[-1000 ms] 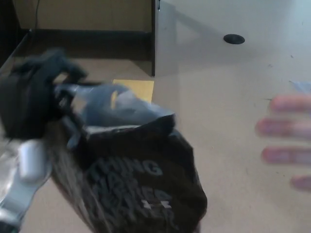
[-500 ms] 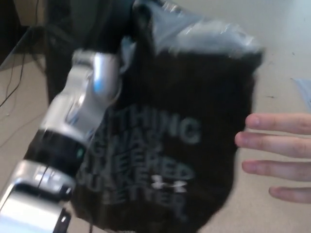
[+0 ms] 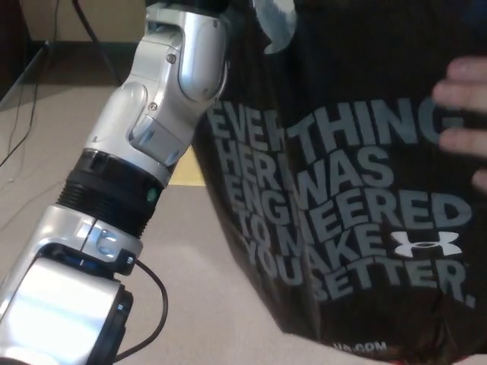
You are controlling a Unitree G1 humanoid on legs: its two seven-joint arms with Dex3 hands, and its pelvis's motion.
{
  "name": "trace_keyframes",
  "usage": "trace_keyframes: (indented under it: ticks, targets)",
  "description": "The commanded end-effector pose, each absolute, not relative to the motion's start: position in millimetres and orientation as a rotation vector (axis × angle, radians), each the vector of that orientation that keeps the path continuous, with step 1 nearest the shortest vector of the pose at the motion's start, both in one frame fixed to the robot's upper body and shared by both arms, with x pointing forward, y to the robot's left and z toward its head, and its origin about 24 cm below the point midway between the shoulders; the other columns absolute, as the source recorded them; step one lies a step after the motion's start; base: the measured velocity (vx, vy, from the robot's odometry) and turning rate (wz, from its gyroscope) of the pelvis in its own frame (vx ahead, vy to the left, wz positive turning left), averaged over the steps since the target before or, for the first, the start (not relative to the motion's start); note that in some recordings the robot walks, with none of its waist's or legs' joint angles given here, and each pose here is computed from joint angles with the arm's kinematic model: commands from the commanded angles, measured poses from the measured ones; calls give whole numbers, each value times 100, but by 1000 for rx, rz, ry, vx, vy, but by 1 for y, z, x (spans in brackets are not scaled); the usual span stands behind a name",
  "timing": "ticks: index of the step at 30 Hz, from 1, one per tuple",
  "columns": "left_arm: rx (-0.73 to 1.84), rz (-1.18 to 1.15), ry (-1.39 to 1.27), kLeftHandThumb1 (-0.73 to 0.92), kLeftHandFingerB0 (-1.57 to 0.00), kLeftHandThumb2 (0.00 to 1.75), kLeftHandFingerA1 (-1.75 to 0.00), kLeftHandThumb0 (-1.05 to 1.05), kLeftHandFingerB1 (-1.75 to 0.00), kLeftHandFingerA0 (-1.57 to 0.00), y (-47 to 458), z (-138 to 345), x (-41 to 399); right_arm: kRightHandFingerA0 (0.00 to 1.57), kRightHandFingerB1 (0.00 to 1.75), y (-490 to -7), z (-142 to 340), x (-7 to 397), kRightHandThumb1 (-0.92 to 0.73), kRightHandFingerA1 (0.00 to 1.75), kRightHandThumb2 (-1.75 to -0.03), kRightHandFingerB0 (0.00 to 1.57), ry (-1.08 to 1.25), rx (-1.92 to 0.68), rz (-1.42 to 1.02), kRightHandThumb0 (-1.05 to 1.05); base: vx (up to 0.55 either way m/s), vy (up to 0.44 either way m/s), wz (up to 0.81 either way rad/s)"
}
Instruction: A person is holding a plastic bag and the robot extends its left hand to grab the bag by hooking its thumb into the holes at the top and brings its hand down by its side. Then it extends its arm again to hand the plastic bag back to the person.
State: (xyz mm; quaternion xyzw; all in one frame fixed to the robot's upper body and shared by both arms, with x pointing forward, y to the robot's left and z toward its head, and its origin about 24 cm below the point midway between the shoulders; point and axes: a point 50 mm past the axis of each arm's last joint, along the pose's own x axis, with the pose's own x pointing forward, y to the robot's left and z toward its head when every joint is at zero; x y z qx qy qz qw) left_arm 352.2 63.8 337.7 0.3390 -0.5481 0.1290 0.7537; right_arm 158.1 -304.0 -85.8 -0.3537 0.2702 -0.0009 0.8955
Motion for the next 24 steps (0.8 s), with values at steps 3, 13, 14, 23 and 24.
trace_keyframes:
  ticks: [3, 13, 14, 23, 24]
  targets:
    - [726, 291, -1226, 78, -75, 70, -163, -16, -124, -85, 59, 359, 344, 79, 45, -309, -86, 157, -69, 51, -60, 64, 584, -753, -1, -30, 0, 0, 0]
    - [662, 220, -1249, 64, -78, 101, -134, -23, -110, -117, 36, 365, 336, 79, 45, -311, -85, 159, -68, 52, -61, 63, 588, -757, 5, -30, 0, 0, 0]
    - [662, 204, -1240, 64, -78, 101, -134, -23, -110, -117, 35, 363, 335, 79, 45, -310, -86, 157, -68, 52, -61, 63, 590, -758, 8, -30, 0, 0, 0]
    - [687, 87, -1191, 70, -75, 71, -165, -8, -131, -99, 28, 352, 330, 79, 44, -311, -88, 151, -69, 51, -61, 61, 613, -756, 28, -30, 0, 0, 0]
    - [685, 88, -1191, 76, -69, 70, -168, -11, -131, -91, 29, 353, 330, 80, 44, -311, -88, 153, -69, 51, -61, 61, 611, -759, 28, -30, 0, 0, 0]
